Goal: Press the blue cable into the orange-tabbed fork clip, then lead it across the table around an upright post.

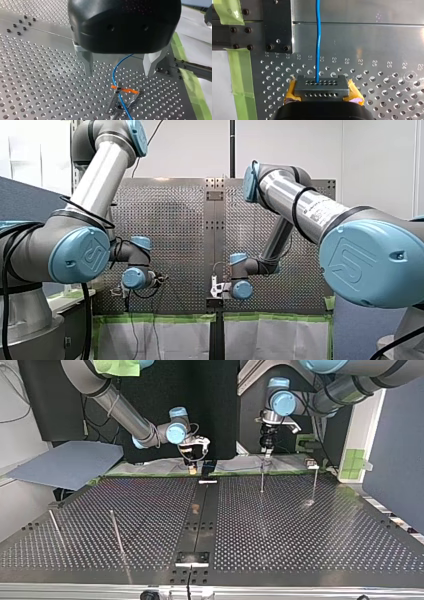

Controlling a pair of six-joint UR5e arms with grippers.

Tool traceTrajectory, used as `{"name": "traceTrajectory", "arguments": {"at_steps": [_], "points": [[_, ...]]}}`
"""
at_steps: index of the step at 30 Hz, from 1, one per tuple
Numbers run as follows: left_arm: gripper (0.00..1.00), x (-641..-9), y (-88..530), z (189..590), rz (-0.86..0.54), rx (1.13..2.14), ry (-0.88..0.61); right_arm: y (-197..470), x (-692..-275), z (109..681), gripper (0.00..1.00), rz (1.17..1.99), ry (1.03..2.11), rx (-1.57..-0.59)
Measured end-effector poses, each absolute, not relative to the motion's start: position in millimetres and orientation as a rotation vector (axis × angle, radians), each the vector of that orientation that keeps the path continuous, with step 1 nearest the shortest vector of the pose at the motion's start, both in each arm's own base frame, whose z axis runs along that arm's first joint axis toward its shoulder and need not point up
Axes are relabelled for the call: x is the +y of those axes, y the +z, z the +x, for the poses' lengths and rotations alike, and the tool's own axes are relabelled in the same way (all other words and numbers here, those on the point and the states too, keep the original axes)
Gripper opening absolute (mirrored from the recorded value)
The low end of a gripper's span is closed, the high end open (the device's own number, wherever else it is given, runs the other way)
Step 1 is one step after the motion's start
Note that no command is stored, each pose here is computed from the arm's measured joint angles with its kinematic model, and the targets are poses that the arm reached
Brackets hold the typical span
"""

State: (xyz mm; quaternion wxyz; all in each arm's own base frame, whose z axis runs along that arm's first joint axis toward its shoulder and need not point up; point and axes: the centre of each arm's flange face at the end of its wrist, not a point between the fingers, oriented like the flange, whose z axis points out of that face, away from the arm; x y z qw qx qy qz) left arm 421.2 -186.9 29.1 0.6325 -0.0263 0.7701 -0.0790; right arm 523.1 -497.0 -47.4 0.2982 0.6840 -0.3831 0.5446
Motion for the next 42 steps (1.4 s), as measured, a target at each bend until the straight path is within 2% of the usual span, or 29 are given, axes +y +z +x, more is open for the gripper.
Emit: {"name": "traceTrajectory", "arguments": {"at_steps": [11,42], "points": [[1.00,-186,4,421,-0.072,1.777,-0.147,-47,-496,524,0.00,1.817,1.451,-1.022],[1.00,-187,3,419,-0.040,1.774,-0.064,-49,-496,523,0.00,1.818,1.455,-1.031]]}}
